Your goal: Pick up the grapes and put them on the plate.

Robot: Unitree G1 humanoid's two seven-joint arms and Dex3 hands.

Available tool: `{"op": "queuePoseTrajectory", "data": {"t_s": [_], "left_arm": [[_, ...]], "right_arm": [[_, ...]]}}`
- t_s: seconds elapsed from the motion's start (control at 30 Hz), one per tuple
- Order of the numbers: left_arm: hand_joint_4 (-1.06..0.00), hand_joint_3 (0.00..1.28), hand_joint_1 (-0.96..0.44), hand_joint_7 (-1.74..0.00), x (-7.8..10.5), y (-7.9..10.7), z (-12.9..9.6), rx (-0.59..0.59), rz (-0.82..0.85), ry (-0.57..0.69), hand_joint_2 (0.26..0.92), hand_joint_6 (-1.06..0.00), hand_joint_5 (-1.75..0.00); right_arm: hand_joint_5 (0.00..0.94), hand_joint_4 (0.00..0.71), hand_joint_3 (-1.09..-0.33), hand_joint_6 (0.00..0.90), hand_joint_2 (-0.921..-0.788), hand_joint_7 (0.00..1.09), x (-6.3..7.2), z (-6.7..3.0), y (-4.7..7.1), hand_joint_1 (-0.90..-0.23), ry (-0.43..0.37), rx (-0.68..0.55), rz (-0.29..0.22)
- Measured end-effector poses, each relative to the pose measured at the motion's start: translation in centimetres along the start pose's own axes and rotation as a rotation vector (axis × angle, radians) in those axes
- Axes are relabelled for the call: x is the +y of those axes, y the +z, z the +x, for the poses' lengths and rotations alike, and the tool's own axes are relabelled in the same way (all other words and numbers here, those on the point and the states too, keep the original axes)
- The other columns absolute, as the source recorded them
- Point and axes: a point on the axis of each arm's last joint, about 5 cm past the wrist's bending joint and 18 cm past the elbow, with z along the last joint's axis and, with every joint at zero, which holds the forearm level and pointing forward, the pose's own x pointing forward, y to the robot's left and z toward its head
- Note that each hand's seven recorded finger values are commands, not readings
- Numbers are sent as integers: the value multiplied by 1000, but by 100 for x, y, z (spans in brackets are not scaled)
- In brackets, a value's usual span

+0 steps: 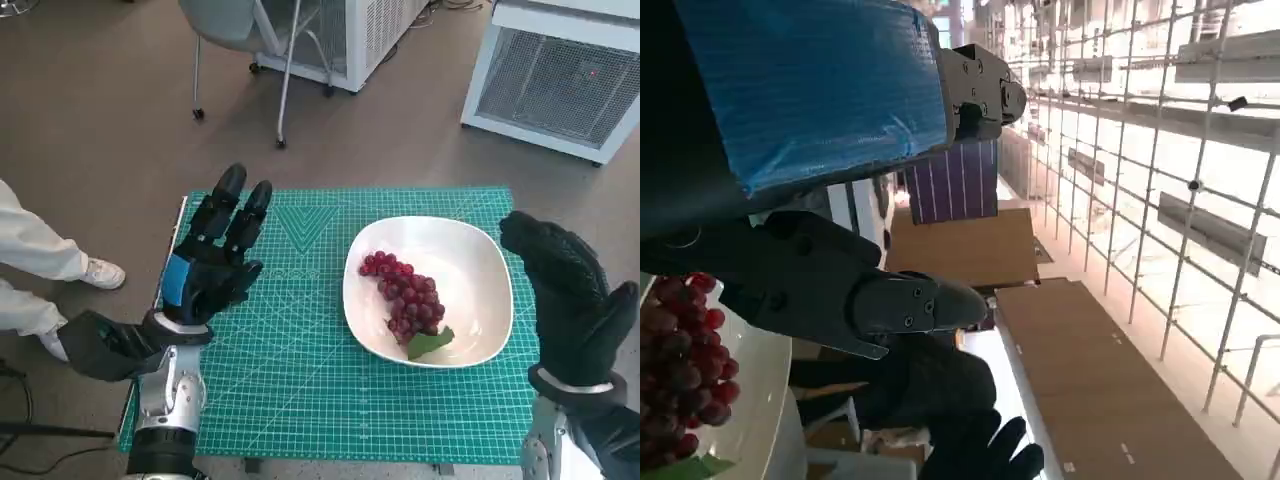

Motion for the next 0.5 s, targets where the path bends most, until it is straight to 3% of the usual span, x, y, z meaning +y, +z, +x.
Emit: {"op": "queuePoseTrajectory", "data": {"t_s": [0.3, 0.5], "left_arm": [[-105, 186, -431, -5, -41, 12, 8, -7, -47, -2, 921, -147, -3], [-99, 122, -154, -2, -68, 18, -17, -14, -56, -3, 920, -138, 0]], "right_arm": [[5, 483, -515, 206, -921, 457, -7, 7, 2, -518, 9, 2, -3], [4, 483, -515, 209, -921, 453, -11, 10, 4, -518, 13, 6, -3]]}}
